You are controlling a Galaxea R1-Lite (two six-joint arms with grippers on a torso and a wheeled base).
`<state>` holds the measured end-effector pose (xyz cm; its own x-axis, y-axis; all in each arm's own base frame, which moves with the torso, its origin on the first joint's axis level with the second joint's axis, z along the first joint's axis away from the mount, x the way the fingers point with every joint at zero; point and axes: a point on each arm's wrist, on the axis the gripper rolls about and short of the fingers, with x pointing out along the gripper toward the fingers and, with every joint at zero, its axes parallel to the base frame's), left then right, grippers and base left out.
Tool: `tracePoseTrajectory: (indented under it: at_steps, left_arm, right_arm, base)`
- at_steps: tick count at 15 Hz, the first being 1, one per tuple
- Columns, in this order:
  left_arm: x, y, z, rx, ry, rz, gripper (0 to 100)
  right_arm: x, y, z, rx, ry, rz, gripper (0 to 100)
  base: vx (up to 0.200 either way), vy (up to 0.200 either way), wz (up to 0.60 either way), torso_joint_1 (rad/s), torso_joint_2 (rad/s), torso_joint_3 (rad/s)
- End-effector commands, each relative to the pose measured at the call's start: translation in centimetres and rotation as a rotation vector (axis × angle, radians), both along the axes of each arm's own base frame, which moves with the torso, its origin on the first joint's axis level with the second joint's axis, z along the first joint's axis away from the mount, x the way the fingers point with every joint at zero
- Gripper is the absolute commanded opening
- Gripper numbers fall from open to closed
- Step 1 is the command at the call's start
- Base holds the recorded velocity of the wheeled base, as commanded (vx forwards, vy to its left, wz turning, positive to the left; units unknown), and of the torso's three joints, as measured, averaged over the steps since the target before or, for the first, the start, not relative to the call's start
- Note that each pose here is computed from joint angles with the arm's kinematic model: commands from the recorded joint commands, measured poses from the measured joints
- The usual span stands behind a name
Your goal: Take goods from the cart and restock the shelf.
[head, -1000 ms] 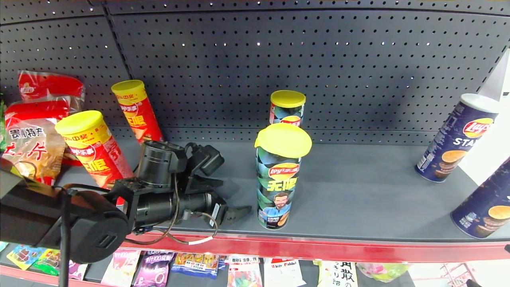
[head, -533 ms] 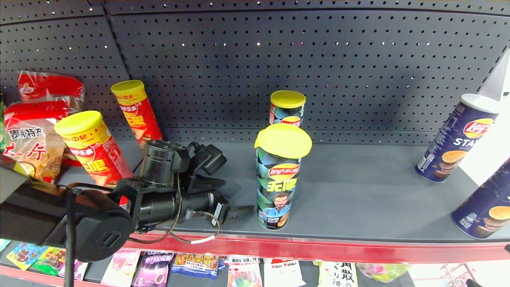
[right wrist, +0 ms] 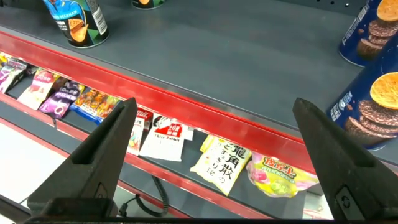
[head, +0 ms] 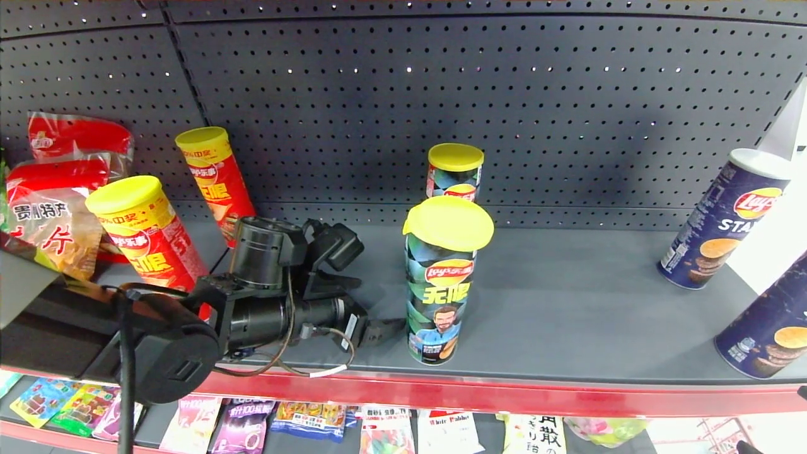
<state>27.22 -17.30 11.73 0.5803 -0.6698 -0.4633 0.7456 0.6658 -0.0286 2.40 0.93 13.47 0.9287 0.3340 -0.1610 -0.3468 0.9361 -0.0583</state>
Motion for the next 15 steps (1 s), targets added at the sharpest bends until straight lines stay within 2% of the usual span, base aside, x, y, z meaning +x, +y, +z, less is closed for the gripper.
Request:
tracePoseTrajectory:
  at_steps: [1, 15]
  left_arm:
    - [0.0, -0.01, 0.05, -0.001, -0.002, 0.0, 100]
    - [0.36, -0.29, 0.09, -0.004, -0.007, -0.002, 100]
  right_arm:
    - [0.06, 0.04, -0.04, -0.003, 0.005, 0.001, 100]
    - [0.04, 0.03, -0.03, -0.001, 0.004, 0.0, 100]
  base:
    - [0.0, 0.0, 0.0, 0.0, 0.0, 0.0]
    - [0.0, 0.0, 0.0, 0.0, 0.0, 0.0]
